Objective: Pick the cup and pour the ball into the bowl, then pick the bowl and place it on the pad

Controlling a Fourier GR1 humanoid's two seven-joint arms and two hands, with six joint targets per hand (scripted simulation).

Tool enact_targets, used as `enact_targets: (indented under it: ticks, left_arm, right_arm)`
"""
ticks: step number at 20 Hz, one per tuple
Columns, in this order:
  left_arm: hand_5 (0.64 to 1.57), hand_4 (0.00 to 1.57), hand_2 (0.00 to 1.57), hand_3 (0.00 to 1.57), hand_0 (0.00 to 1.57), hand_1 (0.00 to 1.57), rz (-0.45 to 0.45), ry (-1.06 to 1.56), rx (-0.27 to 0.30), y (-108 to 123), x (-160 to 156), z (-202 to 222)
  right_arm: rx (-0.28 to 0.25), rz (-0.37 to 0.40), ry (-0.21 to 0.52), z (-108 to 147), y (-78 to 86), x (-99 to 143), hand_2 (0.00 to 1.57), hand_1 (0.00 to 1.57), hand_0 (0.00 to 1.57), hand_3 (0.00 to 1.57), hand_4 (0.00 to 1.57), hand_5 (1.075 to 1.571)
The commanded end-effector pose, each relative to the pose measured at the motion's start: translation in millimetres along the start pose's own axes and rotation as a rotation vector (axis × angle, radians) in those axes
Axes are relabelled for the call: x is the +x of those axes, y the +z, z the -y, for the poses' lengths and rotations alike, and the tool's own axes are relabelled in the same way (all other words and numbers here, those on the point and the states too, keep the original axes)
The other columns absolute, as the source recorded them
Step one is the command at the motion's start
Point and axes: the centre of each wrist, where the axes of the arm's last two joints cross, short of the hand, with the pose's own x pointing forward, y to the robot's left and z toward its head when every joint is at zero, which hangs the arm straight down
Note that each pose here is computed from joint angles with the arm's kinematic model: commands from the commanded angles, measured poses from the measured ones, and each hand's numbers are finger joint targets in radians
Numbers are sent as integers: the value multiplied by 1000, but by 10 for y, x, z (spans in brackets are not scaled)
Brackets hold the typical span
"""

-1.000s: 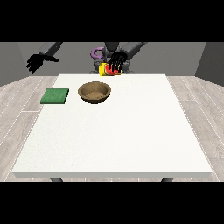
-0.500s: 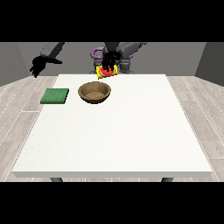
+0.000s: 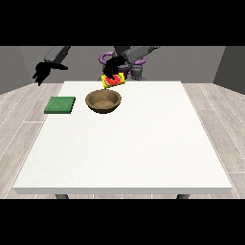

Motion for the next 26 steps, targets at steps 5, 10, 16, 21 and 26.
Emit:
enact_targets:
  ticks: [5, 10, 16, 21, 26]
  left_arm:
    - [1451, 1198, 1571, 1571, 1556, 1556, 121, -299, 19, -326, -82, -428]
    - [1457, 1207, 1571, 1571, 1534, 1534, 116, -286, -1, -278, -47, -394]
    - [1456, 1194, 1571, 1571, 1349, 1349, 58, -38, 48, -221, -214, -432]
    - [1565, 998, 1571, 1571, 415, 415, -187, 287, 210, -158, -901, -487]
    - [1555, 925, 1571, 1555, 859, 859, -280, 621, 207, 15, -1211, -279]
  right_arm:
    - [-23, -23, 12, 157, 125, -66, 0, 0, 0, 200, 0, 1515]
    - [-7, -37, -12, 69, 10, 7, 0, 0, 0, 144, 0, 1520]
    - [-9, -101, -58, -13, 162, -228, 0, 0, 0, 0, 462, 1557]
    - [-131, -85, -78, 43, 146, -187, 0, 0, 0, 0, 462, 1557]
    - [-155, -39, -65, 0, 6, -53, 0, 0, 0, 0, 411, 1556]
